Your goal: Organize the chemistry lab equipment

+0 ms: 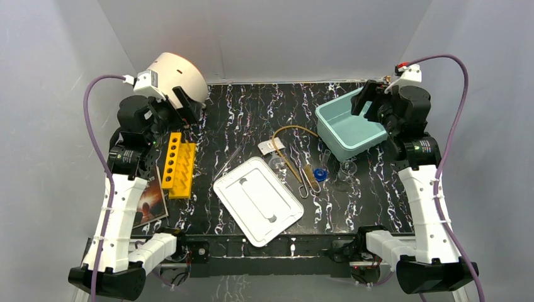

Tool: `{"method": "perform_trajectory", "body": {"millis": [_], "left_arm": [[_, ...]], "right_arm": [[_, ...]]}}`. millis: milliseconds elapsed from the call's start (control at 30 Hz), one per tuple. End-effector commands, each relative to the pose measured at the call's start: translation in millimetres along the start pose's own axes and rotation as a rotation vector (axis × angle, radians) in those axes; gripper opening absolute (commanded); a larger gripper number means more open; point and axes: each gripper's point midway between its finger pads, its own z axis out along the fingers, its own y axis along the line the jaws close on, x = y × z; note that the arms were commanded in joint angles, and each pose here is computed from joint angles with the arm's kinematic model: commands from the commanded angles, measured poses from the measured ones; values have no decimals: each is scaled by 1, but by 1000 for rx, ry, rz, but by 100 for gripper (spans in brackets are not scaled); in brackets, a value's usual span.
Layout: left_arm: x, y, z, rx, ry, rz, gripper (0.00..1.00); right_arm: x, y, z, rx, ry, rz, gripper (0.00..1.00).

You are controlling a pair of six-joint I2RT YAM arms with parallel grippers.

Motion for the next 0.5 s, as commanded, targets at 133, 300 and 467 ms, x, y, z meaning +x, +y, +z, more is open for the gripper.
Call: {"method": "perform_trajectory", "body": {"millis": [133, 300, 467], "left_arm": [[0, -18, -6, 102, -25, 4, 98], [13, -27, -6, 183, -4, 25, 98], [29, -39, 0, 278, 48, 28, 98]], "right_arm": [[-22, 27, -6, -150, -107, 45, 88], [-14, 44, -7, -246, -68, 89, 88], [-12, 65, -11, -370, -45, 72, 89]]}}
